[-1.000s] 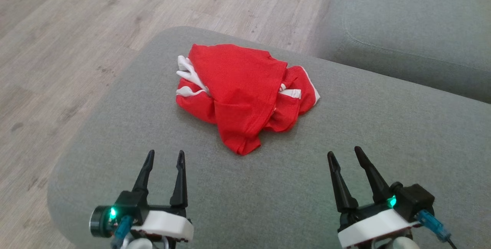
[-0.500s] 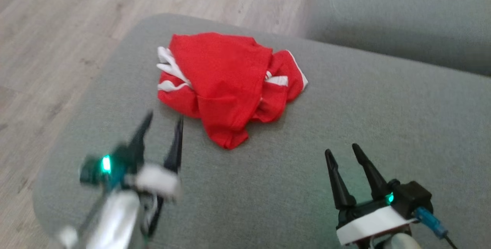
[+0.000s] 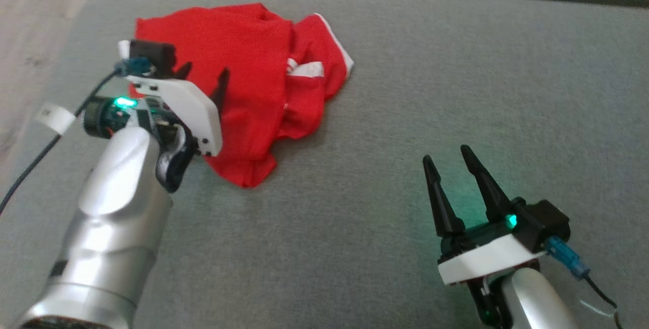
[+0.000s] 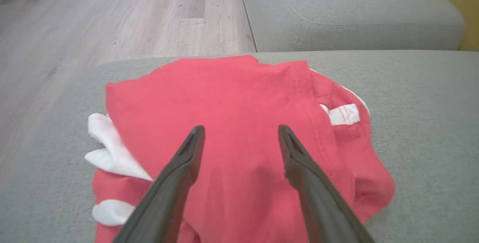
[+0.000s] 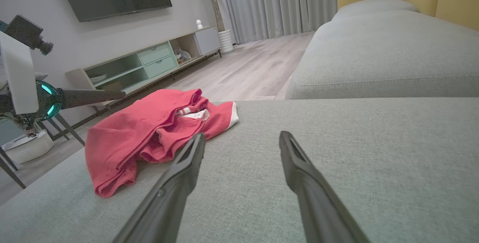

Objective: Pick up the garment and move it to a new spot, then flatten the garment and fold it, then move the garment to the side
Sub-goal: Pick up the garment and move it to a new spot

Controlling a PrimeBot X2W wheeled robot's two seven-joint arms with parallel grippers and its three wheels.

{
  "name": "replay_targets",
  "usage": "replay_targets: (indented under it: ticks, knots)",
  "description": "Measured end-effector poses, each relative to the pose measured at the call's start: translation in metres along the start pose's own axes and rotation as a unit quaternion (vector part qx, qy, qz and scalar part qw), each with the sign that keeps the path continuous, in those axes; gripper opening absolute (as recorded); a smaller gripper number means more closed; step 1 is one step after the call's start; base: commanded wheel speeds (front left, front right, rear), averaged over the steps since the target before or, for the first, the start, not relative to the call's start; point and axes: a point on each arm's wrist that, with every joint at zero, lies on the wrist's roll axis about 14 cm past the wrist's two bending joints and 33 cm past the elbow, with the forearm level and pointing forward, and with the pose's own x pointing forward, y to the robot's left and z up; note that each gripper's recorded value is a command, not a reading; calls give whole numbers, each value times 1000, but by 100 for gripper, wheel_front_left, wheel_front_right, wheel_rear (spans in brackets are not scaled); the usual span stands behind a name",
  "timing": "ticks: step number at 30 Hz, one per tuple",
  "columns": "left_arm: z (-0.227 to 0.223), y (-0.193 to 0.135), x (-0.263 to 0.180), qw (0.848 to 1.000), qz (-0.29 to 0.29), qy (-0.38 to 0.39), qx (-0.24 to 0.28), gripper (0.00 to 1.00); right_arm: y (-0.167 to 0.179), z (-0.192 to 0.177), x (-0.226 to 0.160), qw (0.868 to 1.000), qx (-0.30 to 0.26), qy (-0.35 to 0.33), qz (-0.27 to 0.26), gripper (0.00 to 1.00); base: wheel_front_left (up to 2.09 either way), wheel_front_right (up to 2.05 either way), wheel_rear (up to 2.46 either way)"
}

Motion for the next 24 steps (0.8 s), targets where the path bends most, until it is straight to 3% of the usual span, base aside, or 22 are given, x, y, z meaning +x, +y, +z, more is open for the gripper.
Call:
replay_targets:
  ticks: [9, 13, 15, 19, 24]
  knots:
    - [-49, 10, 35, 991, 5, 127, 40, 100, -22, -8, -1, 1000, 7, 8, -28, 100, 0, 0, 0]
    - [-56, 14, 37, 990, 12, 134, 51, 100, -26, -7, -4, 999, 5, 7, -35, 100, 0, 0, 0]
    - [-58, 12, 36, 990, 9, 137, 41, 0, -27, -5, -5, 999, 5, 4, -38, 100, 0, 0, 0]
    - [-45, 6, 36, 995, 0, 98, 33, 0, -29, 0, -6, 999, 5, -3, -42, 100, 0, 0, 0]
    - [12, -4, 28, 999, -15, -33, 20, 0, -26, 8, -8, 999, -2, -11, -41, 100, 0, 0, 0]
